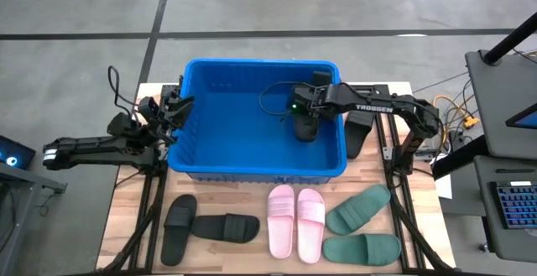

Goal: Pick and place slides into bin
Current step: Put the black slide into the blue bin

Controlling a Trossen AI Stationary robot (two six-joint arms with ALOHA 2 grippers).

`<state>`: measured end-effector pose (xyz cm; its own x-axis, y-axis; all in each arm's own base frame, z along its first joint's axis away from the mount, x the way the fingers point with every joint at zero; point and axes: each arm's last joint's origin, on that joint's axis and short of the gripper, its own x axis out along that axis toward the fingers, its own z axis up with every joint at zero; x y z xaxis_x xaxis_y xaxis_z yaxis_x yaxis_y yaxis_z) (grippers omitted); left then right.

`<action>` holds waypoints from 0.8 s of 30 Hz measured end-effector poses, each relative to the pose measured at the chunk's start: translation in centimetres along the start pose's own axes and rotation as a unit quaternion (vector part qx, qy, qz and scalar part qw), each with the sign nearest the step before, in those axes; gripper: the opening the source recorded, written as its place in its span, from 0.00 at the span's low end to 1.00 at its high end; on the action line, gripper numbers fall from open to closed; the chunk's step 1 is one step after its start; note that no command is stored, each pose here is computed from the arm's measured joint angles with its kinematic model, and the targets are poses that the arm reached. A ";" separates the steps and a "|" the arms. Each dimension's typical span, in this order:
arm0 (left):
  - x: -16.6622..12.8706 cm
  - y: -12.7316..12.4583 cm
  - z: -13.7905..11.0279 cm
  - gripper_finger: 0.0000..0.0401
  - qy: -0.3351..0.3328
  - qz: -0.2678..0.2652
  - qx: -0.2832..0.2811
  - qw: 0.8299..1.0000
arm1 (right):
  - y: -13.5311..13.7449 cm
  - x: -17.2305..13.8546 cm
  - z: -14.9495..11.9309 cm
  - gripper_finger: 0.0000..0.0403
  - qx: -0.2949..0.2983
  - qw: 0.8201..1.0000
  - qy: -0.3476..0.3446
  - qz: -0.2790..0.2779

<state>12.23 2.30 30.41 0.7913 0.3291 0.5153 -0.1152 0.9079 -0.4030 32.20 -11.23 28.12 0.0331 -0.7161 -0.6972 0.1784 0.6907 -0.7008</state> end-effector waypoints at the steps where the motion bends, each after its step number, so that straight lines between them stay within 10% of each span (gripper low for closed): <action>1: 0.0 0.0 0.0 0.31 0.000 0.000 0.000 1.000 | 0.2 0.2 0.0 0.03 0.002 1.000 -0.003 -0.001; 24: 0.1 0.0 -0.1 0.31 0.003 0.001 -0.002 1.000 | 2.7 5.3 -1.7 0.03 0.000 1.000 0.004 -0.011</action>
<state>12.37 2.32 30.34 0.7948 0.3299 0.5095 -0.1152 0.9061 -0.4070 31.21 -13.06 22.29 0.0215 -0.7298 -0.6834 0.1785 0.6753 -0.7156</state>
